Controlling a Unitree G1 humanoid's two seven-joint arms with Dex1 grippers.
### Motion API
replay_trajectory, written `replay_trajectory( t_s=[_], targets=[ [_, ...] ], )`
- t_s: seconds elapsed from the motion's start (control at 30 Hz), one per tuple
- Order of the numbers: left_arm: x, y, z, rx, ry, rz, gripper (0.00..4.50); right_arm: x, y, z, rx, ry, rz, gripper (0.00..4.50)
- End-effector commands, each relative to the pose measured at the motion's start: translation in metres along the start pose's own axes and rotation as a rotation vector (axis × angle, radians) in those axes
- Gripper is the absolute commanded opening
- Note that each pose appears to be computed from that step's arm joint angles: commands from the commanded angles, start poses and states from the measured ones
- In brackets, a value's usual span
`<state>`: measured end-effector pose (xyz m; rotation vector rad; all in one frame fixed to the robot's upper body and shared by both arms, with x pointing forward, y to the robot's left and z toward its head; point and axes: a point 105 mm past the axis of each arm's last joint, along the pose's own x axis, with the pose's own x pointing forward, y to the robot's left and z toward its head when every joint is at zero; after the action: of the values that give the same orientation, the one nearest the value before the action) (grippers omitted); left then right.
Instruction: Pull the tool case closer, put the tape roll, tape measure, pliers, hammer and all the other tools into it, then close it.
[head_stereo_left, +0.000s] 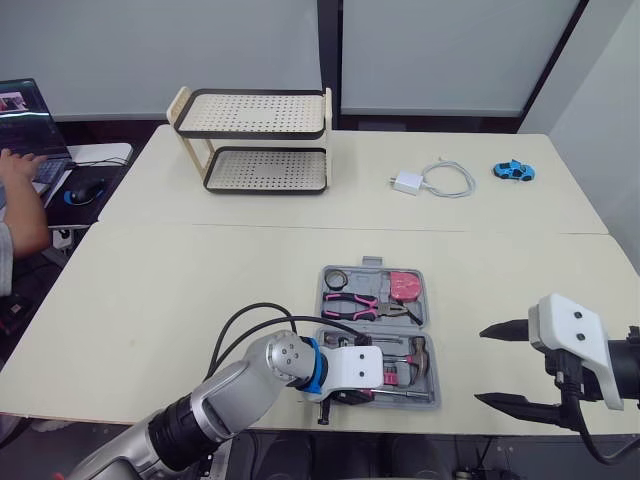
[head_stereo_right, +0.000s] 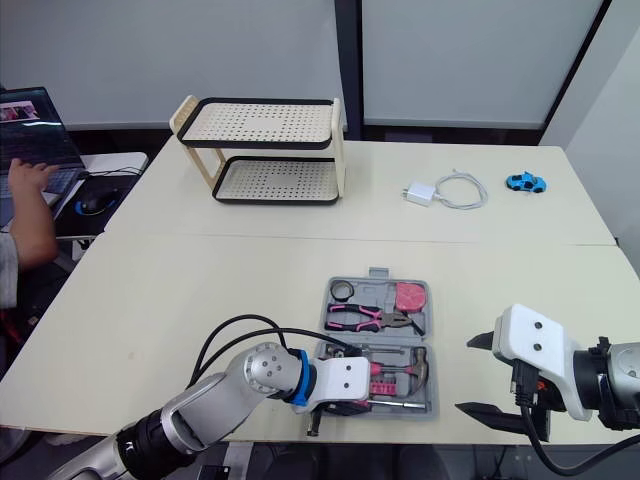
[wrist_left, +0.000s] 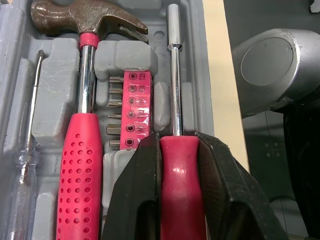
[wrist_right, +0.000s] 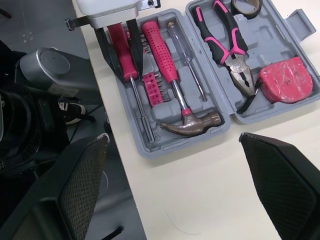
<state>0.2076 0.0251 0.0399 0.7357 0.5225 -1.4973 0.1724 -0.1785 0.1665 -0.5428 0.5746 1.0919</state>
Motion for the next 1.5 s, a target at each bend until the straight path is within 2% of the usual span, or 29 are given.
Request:
replay_trajectory(
  t_s=[0.03, 0.17, 0.33, 0.47, 0.57, 0.87, 1.27, 1.5],
  targets=[
    [-0.003, -0.002, 0.013, -0.001, -0.047, -0.021, 2.21, -0.001, 0.0, 0.005, -0.029, -0.011, -0.007, 4.5],
    [-0.013, 0.002, 0.026, -0.005, -0.087, -0.009, 3.43, -0.001, 0.0, 0.006, -0.031, -0.014, -0.008, 4.5],
    [-0.036, 0.014, 0.045, 0.032, -0.178, 0.021, 3.43, -0.001, -0.001, 0.008, -0.035, -0.026, -0.01, 4.5],
    [-0.055, 0.016, 0.044, 0.031, -0.259, -0.035, 3.43, -0.001, -0.002, 0.009, -0.036, -0.033, -0.014, 4.5],
    [-0.058, 0.011, 0.027, 0.071, -0.231, -0.094, 2.84, 0.0, -0.002, 0.009, -0.036, -0.038, -0.015, 4.5],
    [-0.029, 0.0, -0.006, 0.084, -0.163, -0.107, 0.04, 0.003, -0.002, 0.01, -0.038, -0.044, -0.013, 4.5],
    [-0.008, -0.005, -0.031, 0.078, -0.071, -0.091, 0.01, 0.003, -0.002, 0.012, -0.041, -0.044, -0.009, 4.5],
    [-0.007, -0.004, -0.036, 0.047, -0.074, -0.08, 0.01, 0.003, -0.001, 0.013, -0.043, -0.047, -0.002, 4.5]
  ],
)
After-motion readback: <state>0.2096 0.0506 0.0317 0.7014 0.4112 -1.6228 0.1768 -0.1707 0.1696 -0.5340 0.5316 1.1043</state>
